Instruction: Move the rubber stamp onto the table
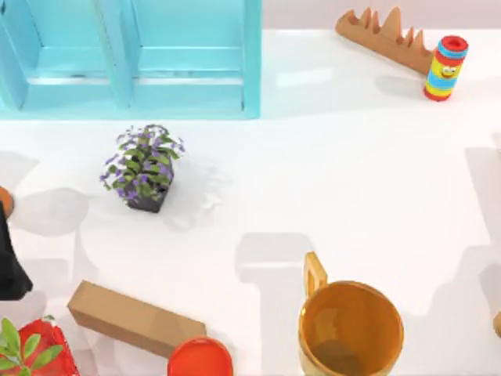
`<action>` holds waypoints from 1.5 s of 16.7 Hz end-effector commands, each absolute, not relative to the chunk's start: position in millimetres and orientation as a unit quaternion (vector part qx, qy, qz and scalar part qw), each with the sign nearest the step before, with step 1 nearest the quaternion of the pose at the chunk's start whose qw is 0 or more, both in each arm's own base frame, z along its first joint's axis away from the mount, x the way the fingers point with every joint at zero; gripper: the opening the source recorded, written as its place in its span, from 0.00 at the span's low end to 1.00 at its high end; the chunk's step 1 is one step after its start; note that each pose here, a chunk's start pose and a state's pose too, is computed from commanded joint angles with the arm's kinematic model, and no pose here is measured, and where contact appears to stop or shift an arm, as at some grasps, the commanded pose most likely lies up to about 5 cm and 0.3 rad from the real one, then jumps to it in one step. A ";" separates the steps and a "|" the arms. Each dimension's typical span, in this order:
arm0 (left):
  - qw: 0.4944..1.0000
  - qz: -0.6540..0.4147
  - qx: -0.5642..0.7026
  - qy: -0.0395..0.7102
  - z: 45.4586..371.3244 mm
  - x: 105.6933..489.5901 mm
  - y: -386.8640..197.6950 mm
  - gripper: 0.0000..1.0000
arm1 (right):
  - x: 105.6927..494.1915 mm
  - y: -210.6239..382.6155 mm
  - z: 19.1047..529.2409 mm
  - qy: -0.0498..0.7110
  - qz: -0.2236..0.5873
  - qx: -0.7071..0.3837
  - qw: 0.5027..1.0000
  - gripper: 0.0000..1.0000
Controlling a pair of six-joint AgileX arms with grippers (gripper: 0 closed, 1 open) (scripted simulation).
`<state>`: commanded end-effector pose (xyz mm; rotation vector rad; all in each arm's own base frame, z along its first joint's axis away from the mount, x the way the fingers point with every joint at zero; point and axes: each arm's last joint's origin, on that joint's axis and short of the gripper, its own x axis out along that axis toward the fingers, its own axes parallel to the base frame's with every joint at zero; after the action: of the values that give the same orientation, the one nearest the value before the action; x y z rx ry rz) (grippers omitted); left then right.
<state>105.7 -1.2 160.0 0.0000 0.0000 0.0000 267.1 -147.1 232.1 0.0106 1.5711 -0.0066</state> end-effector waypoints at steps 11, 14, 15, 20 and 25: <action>1.000 0.000 0.000 0.000 160.0 105.7 -1.2 1.00 | 270.3 -147.7 174.9 0.707 -0.003 0.005 0.707 1.00; 1.000 0.000 0.000 0.000 160.0 105.7 -1.2 1.00 | 268.5 -147.3 146.8 0.707 -0.003 0.005 0.707 1.00; 1.000 0.000 0.000 0.000 160.0 105.7 -1.2 1.00 | 267.8 -147.1 140.0 0.707 -0.003 0.005 0.707 1.00; 1.000 0.000 0.000 0.000 160.0 105.7 -1.2 1.00 | 267.1 -146.8 132.1 0.707 -0.003 0.005 0.707 1.00; 1.000 0.000 0.000 0.000 160.0 105.7 -1.2 1.00 | 267.1 -146.8 132.1 0.707 -0.003 0.005 0.707 0.70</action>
<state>105.7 -1.2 160.0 0.0000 0.0000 0.0000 267.1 -146.8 132.1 0.0106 1.5711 -0.0066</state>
